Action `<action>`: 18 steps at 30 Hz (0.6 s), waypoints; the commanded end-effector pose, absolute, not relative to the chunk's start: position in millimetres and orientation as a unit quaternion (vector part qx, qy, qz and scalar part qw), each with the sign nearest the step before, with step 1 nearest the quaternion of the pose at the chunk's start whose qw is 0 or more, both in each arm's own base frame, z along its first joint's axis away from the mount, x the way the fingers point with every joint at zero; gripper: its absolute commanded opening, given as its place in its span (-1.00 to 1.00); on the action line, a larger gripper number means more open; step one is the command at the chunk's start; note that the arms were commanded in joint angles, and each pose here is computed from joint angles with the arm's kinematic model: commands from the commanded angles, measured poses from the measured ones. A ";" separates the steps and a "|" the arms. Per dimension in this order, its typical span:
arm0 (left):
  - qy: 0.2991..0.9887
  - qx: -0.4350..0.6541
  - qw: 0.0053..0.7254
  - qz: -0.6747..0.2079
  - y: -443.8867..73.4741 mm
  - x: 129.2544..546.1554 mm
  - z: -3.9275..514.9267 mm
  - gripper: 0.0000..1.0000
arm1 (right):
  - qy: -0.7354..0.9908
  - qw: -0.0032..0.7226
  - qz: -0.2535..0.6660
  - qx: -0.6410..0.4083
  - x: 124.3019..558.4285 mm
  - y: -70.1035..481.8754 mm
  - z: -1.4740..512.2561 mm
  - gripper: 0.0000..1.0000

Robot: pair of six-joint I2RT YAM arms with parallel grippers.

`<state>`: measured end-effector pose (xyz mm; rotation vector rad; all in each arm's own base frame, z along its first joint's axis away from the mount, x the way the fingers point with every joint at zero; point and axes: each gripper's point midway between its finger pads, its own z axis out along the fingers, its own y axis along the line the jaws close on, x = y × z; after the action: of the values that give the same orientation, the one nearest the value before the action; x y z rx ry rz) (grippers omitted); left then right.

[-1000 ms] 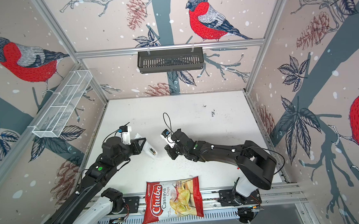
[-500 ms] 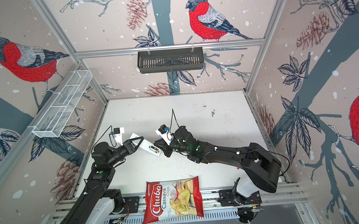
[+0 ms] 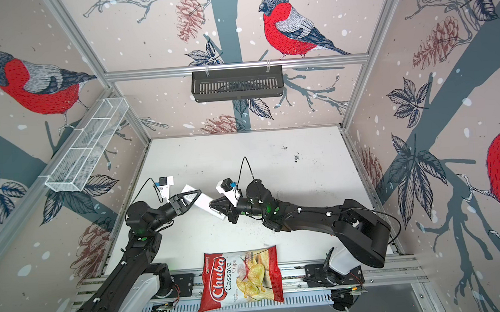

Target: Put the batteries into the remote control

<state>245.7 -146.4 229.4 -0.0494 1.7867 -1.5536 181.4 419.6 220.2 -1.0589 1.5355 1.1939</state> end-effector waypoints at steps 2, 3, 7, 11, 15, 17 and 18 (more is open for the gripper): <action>0.677 0.006 0.396 -0.620 -146.5 241.7 245.6 -1.00 | 0.595 0.463 0.501 -0.424 175.0 419.7 236.6 -0.79; 0.675 0.007 0.396 -0.622 -146.5 241.4 246.1 -1.00 | 0.593 0.464 0.503 -0.424 173.8 419.5 237.5 -0.79; 0.670 0.005 0.396 -0.628 -144.9 241.0 247.7 -1.00 | 0.596 0.465 0.500 -0.423 173.7 419.1 232.5 -0.79; 0.663 0.006 0.393 -0.637 -144.0 239.0 249.7 -1.00 | 0.594 0.470 0.496 -0.424 174.0 417.9 229.6 -0.78; 0.657 0.005 0.391 -0.645 -142.5 237.9 252.0 -1.00 | 0.598 0.473 0.487 -0.426 175.2 416.7 224.1 -0.79; 0.654 0.004 0.391 -0.648 -141.8 237.5 252.4 -1.00 | 0.598 0.474 0.482 -0.431 175.2 415.9 222.5 -0.79; 0.653 0.004 0.390 -0.649 -141.5 237.3 252.5 -1.00 | 0.596 0.477 0.479 -0.434 174.1 414.8 221.5 -0.79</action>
<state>244.2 -140.7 234.5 -0.0702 1.7303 -1.6385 174.0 416.2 218.1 -1.0541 1.4922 1.1972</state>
